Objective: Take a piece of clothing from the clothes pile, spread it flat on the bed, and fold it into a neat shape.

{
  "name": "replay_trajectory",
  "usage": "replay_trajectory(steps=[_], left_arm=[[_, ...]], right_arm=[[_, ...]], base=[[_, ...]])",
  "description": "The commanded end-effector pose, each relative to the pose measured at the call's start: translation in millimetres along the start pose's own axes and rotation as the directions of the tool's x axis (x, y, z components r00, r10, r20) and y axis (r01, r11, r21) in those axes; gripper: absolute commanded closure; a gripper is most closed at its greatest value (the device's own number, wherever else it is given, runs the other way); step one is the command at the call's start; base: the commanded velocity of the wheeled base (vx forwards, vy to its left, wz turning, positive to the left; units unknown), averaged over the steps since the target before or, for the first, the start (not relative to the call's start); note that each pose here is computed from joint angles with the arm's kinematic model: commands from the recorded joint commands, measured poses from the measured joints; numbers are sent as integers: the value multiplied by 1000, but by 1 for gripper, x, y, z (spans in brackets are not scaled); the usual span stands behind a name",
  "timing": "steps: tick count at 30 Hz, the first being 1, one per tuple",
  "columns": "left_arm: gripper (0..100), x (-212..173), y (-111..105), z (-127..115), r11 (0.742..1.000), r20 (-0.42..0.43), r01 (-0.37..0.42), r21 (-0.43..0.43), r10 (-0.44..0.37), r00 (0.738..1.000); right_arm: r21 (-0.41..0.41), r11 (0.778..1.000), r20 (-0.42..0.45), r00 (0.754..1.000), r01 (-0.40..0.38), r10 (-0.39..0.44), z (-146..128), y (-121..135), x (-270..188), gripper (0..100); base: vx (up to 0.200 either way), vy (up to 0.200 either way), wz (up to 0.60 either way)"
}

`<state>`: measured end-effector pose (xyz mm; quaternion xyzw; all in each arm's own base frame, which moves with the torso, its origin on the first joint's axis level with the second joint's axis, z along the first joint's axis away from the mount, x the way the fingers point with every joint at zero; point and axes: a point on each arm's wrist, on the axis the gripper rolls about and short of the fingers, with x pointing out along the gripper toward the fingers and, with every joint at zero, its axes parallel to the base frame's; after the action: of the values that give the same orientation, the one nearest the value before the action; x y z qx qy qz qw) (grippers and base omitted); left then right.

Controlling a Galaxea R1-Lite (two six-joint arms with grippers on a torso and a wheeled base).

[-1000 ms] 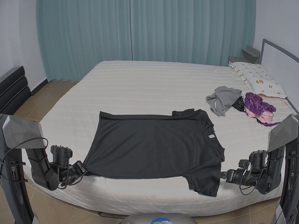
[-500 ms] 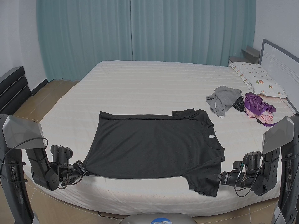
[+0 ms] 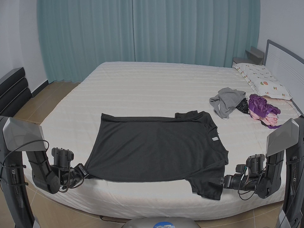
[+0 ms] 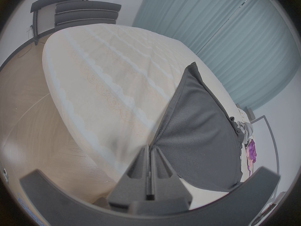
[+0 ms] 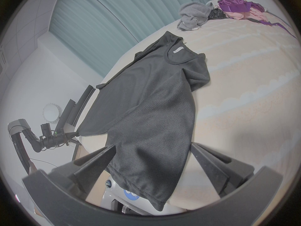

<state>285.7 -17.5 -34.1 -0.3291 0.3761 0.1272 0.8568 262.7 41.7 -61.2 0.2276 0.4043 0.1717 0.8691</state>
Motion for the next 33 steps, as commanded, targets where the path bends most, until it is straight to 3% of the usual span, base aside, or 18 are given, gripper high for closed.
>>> replay_trajectory(steps=[1,22,33], left_arm=[[100,0,0,0,1000,0,0,0,0,1000],[100,-3,0,-1,1000,-1,-2,4,2,1000],[100,-9,5,-6,1000,-15,-23,19,23,1000]], right_arm=[[1,1000,-2,1000,1,-1,2,1,1,100],[49,998,44,998,39,-42,1,-8,-31,100],[92,996,11,1000,-7,6,-15,-10,-60,100]], base=[[0,0,0],[0,0,0],[0,0,0]])
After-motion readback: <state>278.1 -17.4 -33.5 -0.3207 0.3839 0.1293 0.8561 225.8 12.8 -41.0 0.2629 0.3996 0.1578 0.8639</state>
